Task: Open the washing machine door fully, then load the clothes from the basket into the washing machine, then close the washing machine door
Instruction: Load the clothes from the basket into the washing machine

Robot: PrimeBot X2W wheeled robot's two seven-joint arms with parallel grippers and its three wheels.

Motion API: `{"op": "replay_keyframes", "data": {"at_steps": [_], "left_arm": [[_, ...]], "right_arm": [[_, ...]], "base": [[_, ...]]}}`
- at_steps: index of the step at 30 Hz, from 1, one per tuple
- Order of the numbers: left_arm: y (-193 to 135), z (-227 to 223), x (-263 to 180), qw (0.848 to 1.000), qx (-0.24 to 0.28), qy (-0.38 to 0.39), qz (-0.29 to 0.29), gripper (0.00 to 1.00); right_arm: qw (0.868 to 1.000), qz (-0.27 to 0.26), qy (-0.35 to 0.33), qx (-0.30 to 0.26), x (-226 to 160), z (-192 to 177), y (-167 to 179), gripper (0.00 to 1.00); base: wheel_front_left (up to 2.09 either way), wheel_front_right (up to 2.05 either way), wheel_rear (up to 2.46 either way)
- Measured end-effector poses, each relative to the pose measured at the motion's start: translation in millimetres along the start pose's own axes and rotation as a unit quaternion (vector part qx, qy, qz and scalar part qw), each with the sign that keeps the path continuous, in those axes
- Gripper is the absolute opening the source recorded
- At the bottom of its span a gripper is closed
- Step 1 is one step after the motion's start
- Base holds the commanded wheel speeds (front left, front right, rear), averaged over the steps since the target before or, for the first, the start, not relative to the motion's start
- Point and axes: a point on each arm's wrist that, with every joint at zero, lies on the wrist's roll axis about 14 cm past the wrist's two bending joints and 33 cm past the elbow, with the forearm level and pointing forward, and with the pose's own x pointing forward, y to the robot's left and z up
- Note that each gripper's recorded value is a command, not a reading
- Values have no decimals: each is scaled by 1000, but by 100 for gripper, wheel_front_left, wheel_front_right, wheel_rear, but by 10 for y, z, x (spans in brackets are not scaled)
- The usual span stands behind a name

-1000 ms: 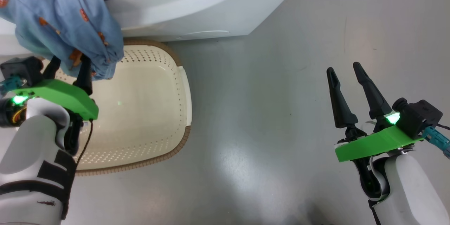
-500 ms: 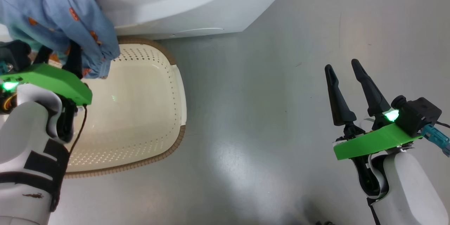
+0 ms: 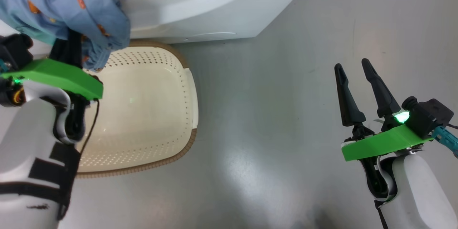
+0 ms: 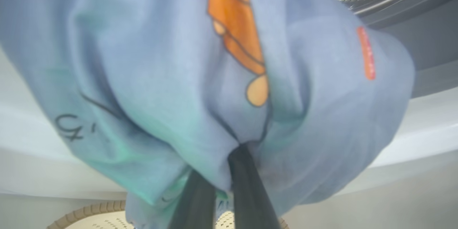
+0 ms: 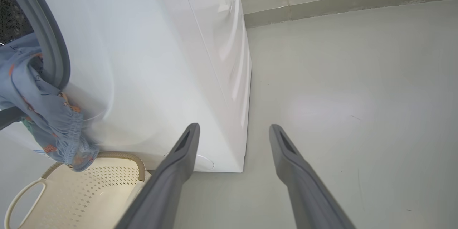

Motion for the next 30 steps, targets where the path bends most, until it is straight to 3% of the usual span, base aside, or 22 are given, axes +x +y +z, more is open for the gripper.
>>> {"op": "replay_keyframes", "data": {"at_steps": [13,19,30], "left_arm": [[-316,875,-172,990,6,-134,-40,0],[-448,1085,-102,987,22,-152,-58,0],[-512,1399,438,987,59,-140,-58,0]], "right_arm": [[1000,10,-19,9,16,138,113,100],[1000,14,-22,13,-9,172,168,100],[1000,3,-19,17,-122,187,136,100]], "base": [[0,0,0],[0,0,0],[0,0,0]]}}
